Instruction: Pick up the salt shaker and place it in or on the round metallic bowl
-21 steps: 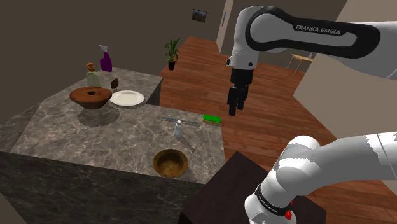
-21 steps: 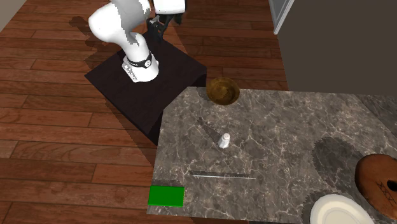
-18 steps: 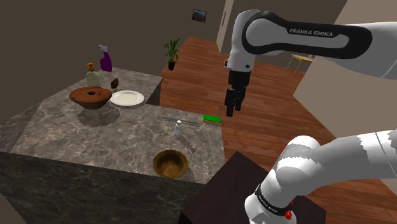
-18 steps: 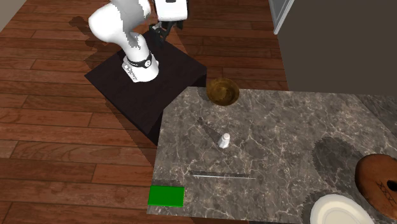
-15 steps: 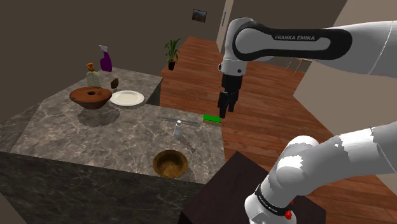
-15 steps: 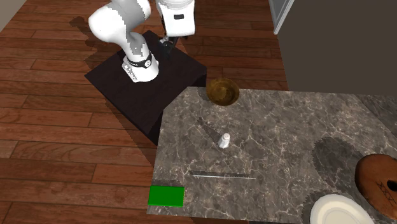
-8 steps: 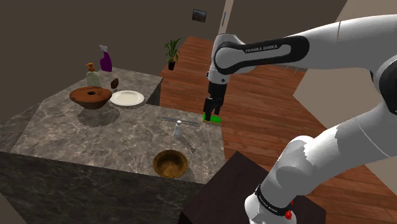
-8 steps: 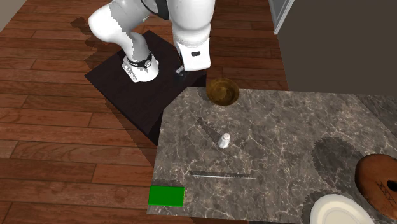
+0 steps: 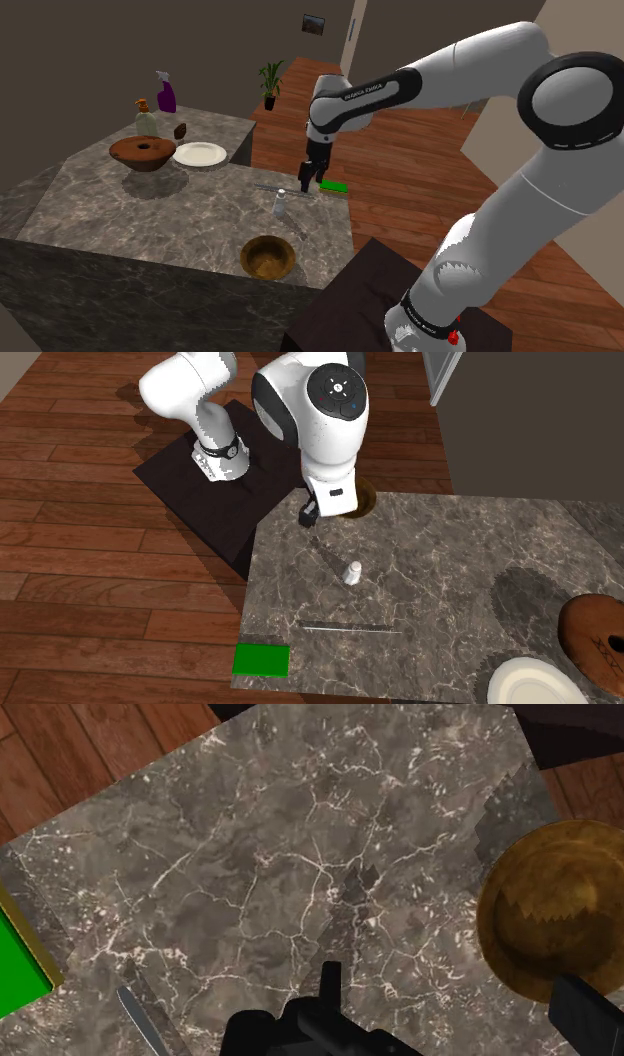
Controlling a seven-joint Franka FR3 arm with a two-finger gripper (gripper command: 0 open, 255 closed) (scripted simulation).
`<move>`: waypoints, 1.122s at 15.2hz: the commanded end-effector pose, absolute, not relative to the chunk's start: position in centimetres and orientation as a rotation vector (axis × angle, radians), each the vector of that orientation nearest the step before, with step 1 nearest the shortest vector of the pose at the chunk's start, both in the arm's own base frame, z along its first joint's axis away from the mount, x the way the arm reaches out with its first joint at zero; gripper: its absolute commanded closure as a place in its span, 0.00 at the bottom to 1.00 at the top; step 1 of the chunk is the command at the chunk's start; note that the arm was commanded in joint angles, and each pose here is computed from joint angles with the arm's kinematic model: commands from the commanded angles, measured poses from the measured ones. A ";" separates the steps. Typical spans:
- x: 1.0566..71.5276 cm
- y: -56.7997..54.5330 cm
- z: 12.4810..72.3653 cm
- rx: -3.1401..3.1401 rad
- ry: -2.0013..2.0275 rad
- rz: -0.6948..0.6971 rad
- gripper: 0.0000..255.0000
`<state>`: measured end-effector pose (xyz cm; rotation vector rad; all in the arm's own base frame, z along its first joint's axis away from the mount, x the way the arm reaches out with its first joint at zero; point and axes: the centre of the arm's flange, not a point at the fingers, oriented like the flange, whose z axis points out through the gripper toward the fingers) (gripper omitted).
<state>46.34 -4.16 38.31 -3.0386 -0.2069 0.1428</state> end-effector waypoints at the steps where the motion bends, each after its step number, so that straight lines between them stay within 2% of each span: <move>1: 48.1 -4.6 36.7 -3.042 -0.213 0.118 0.00; 12: 58.7 -6.7 28.9 -3.054 -0.244 -0.010 0.00; 17: 58.7 -6.5 26.3 -3.054 -0.244 -0.010 0.00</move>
